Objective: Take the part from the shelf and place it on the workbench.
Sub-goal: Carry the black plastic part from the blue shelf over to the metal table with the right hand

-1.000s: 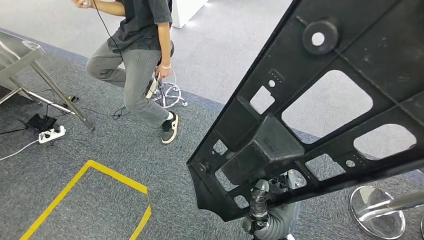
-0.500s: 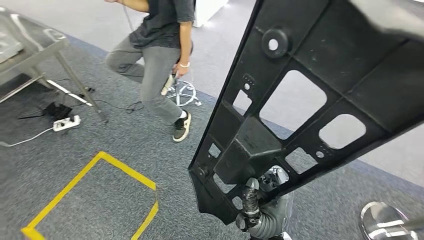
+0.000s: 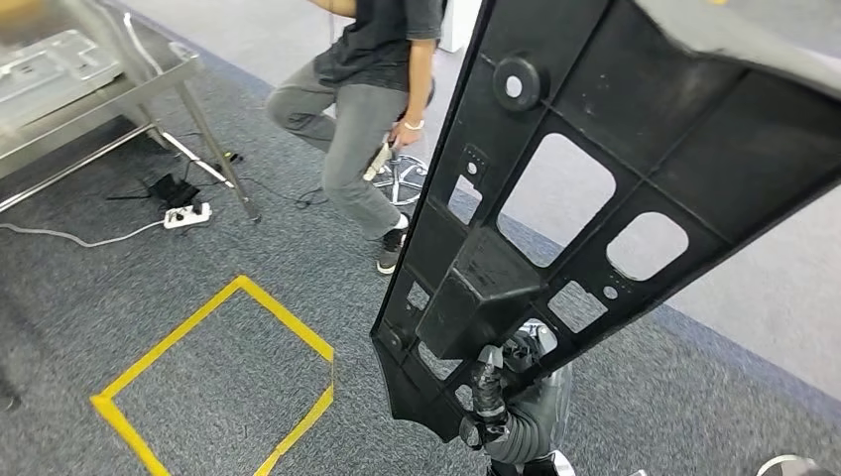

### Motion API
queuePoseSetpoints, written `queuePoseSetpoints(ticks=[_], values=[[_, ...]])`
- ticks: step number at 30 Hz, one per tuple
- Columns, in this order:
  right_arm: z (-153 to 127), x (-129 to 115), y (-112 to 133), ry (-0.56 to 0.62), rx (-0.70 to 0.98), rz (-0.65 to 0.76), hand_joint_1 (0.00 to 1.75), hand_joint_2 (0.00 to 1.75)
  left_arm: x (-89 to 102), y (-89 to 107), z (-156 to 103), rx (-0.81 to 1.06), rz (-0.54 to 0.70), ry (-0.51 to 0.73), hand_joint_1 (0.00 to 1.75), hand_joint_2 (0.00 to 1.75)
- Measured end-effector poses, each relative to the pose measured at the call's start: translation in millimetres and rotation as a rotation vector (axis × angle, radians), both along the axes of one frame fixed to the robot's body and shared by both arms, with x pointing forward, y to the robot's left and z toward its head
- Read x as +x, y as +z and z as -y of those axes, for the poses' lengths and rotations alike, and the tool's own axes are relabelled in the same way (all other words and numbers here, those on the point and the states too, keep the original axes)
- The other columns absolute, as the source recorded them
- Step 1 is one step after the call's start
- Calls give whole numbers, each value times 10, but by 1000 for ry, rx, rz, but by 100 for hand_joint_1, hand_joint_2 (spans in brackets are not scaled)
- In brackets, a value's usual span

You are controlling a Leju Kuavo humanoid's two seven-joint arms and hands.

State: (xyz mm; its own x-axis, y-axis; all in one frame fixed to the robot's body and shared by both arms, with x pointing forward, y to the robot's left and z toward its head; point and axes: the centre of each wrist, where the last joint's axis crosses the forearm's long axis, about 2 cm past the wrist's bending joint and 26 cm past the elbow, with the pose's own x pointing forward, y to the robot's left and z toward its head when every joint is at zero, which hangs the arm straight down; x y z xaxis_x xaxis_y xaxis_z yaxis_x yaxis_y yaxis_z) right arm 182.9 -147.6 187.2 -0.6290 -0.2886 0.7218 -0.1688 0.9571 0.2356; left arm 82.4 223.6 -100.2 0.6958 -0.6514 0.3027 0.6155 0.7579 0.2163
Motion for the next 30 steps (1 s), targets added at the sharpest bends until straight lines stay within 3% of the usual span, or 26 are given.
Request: queuePoseSetpoints(ticks=[13, 30], values=[[54, -24, -16, 27, 10, -17, 175, 175, 20, 28, 161, -34, -4, -17, 0, 175], [31, 16, -23, 67, -5, -18, 175, 175, -24, 22, 181, -70, -30, 78, 0, 175]])
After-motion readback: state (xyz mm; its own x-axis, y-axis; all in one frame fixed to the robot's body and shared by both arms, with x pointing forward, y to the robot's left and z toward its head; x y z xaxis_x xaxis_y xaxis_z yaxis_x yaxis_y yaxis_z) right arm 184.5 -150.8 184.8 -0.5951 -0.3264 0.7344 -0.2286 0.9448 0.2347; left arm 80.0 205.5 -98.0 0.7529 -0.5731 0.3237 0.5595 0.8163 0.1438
